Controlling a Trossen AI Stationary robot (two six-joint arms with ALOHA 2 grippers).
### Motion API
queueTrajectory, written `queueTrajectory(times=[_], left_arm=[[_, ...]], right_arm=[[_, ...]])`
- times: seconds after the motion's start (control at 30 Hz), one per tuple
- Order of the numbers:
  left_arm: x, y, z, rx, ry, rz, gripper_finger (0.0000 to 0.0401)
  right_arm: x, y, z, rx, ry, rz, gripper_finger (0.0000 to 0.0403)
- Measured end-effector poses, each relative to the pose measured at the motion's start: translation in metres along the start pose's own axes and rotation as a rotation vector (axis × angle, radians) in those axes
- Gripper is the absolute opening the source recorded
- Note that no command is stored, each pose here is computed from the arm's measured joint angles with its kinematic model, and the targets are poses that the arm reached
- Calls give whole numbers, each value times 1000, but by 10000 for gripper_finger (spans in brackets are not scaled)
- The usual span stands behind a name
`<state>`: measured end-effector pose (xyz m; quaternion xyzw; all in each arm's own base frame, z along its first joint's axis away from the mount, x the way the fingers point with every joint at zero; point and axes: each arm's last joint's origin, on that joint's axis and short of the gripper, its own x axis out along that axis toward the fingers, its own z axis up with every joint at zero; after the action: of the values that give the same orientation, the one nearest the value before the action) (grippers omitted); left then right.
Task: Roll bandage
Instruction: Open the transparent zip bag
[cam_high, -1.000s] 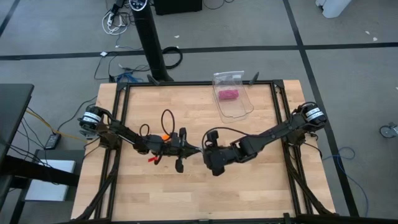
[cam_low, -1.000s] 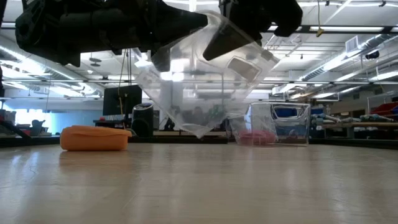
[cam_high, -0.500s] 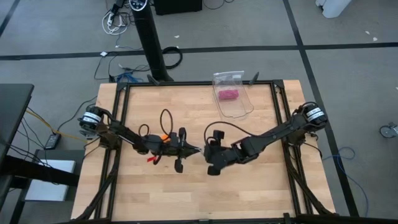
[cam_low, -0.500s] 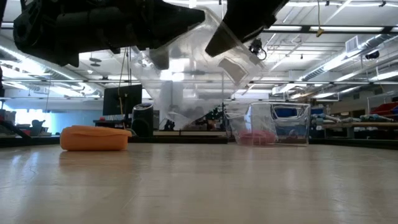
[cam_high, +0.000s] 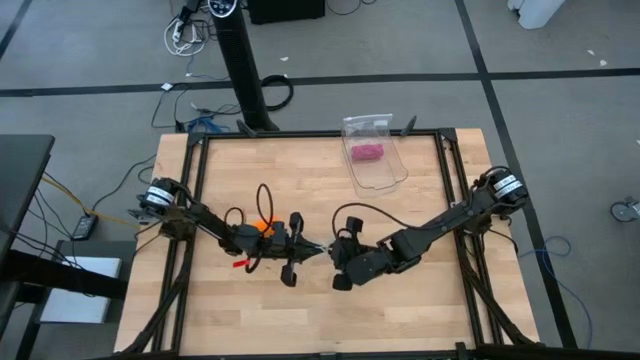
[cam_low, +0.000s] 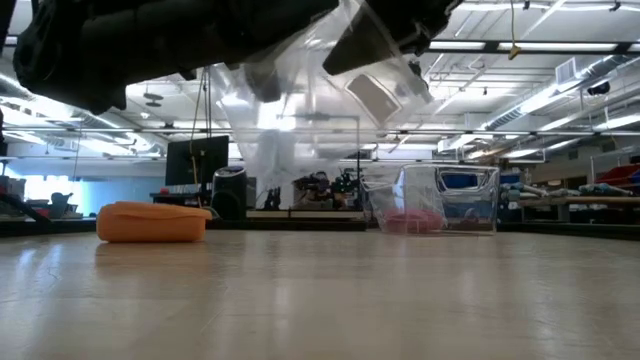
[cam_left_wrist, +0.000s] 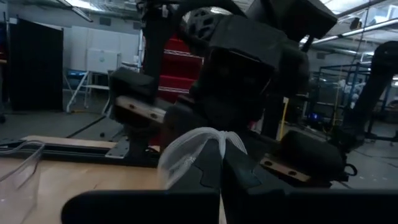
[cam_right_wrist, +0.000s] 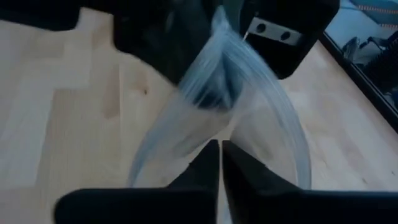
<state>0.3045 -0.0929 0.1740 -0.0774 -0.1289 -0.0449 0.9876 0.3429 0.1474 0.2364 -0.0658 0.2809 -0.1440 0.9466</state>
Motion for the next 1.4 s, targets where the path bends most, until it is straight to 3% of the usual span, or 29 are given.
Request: queueTrajectory(times=[0.4, 0.67, 0.87, 1.07, 1.2, 1.3, 1.4], left_arm=[[-1, -1, -2, 2, 18, 9, 0], [-1, 0, -7, 22, 70, 53, 0], [-1, 4, -15, 72, 143, 146, 0], [2, -2, -13, 97, 140, 136, 0], [4, -4, -9, 108, 113, 129, 0], [4, -4, -10, 112, 120, 126, 0], [4, -4, -10, 110, 117, 124, 0]], right_arm=[[-9, 2, -8, 13, -61, -259, 2], [-15, 5, -8, 28, -88, -290, 1], [-18, 4, -3, 54, -98, -248, 13], [-2, -9, -3, 84, 14, -102, 91], [2, -14, -7, -20, 76, -74, 127], [3, -13, -9, -141, 113, 28, 128], [4, -13, -6, -159, 91, 44, 119]])
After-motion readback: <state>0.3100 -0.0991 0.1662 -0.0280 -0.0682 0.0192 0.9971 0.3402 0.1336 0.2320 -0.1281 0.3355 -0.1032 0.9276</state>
